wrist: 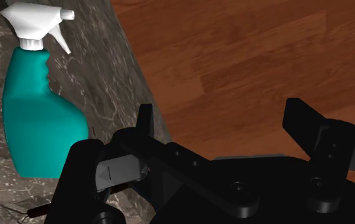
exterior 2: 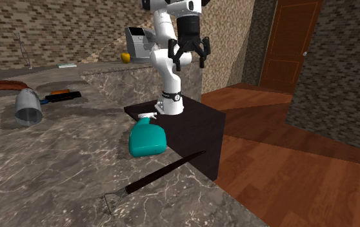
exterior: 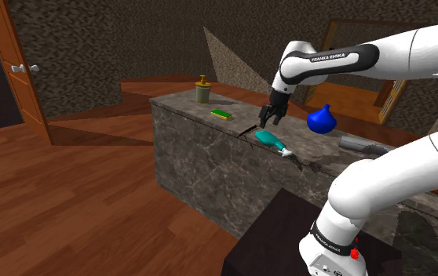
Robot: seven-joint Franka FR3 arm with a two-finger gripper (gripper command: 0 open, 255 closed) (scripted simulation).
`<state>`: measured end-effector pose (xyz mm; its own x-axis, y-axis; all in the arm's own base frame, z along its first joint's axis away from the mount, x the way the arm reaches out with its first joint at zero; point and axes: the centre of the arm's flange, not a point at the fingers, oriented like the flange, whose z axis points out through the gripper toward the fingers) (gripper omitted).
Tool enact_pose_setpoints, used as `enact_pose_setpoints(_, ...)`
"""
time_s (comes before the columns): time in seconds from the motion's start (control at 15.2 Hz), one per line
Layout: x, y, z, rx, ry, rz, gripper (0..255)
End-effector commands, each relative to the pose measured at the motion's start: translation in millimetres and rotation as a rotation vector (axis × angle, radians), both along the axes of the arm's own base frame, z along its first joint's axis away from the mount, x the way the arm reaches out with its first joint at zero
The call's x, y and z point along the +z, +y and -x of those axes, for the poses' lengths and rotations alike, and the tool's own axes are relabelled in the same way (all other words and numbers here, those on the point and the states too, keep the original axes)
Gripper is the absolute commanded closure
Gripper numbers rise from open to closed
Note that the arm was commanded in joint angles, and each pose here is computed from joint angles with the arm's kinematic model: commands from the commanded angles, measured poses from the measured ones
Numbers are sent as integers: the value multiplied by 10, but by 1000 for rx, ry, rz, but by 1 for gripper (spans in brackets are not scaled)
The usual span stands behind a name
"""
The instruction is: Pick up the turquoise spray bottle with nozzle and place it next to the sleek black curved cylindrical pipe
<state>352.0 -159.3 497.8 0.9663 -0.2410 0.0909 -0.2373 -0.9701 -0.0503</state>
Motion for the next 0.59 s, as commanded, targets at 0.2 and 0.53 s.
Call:
enact_pose_setpoints(0.2, -363, -527, -16, -80, 17, 12, 0)
enact_pose_setpoints(0.53, -729, -1045, 18, -159, 34, 23, 0)
